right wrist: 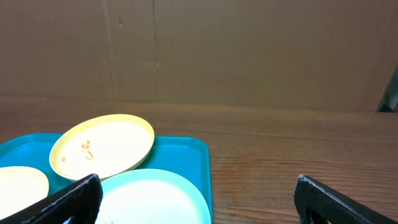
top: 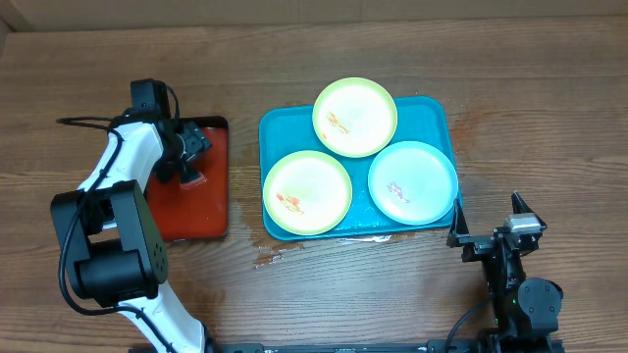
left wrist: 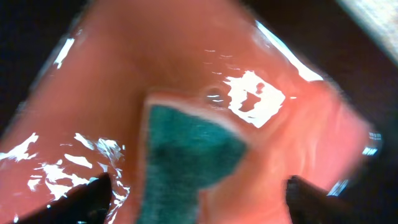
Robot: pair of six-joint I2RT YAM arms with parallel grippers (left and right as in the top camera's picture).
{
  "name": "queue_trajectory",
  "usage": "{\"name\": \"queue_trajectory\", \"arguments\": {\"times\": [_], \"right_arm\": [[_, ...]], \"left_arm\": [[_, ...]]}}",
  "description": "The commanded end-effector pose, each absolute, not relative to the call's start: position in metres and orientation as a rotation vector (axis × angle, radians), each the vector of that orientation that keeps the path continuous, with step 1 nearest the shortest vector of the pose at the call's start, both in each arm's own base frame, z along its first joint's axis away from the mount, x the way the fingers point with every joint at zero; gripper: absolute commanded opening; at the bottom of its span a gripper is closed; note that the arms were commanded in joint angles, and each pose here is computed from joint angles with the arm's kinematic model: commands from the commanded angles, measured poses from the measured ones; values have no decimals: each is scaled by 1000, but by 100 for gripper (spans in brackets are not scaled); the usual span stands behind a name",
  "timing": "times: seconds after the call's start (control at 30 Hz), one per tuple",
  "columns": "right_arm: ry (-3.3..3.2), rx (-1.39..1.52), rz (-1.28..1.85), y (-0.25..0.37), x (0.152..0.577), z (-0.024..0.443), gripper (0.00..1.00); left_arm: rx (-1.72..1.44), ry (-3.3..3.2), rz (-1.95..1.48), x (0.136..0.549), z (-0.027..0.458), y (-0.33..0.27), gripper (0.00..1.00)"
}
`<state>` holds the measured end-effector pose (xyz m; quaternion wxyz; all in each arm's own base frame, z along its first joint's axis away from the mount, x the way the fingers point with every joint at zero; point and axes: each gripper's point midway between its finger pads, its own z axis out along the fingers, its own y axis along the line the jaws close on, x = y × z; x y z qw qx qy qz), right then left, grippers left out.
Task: Clean dirty plates on tray and stack at the side
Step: 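Grasp the green sponge with the left gripper and lift it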
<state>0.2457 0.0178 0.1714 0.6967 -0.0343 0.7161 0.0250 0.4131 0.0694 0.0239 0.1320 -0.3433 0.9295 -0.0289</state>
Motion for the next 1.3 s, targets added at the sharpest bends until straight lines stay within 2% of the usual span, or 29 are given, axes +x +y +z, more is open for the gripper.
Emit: {"name": "queue_trajectory", "arguments": {"times": [0.0, 0.03, 0.1, 0.17, 0.27, 0.3, 0.4, 0.73, 0.9, 1.23, 1.27], "right_arm": [[1593, -68, 41, 15, 246, 170, 100], [1593, -68, 41, 15, 246, 170, 100], [1593, -68, 41, 15, 246, 170, 100], [1593, -68, 41, 15, 246, 170, 100], [1594, -68, 41, 15, 246, 170, 100], [1594, -68, 41, 15, 246, 170, 100], [1593, -68, 41, 15, 246, 170, 100], [1593, -68, 41, 15, 246, 170, 100], [1593, -68, 41, 15, 246, 170, 100], [1593, -68, 41, 15, 246, 170, 100], [1593, -68, 41, 15, 246, 170, 100]], "left_arm": [[-942, 2706, -172, 419, 34, 57, 54], [-942, 2708, -172, 419, 34, 57, 50], [-948, 2720, -170, 416, 33, 56, 49], [-954, 2735, -167, 412, 32, 55, 60], [-967, 2754, -121, 406, 30, 59, 92], [-972, 2758, -87, 403, 29, 63, 96], [-985, 2779, -37, 396, 25, 67, 99], [-992, 2812, -80, 391, 23, 57, 94], [-994, 2817, -70, 386, 16, 57, 83], [-1002, 2837, -43, 374, 1, 58, 79], [-1002, 2834, -17, 373, 1, 61, 77]]}}
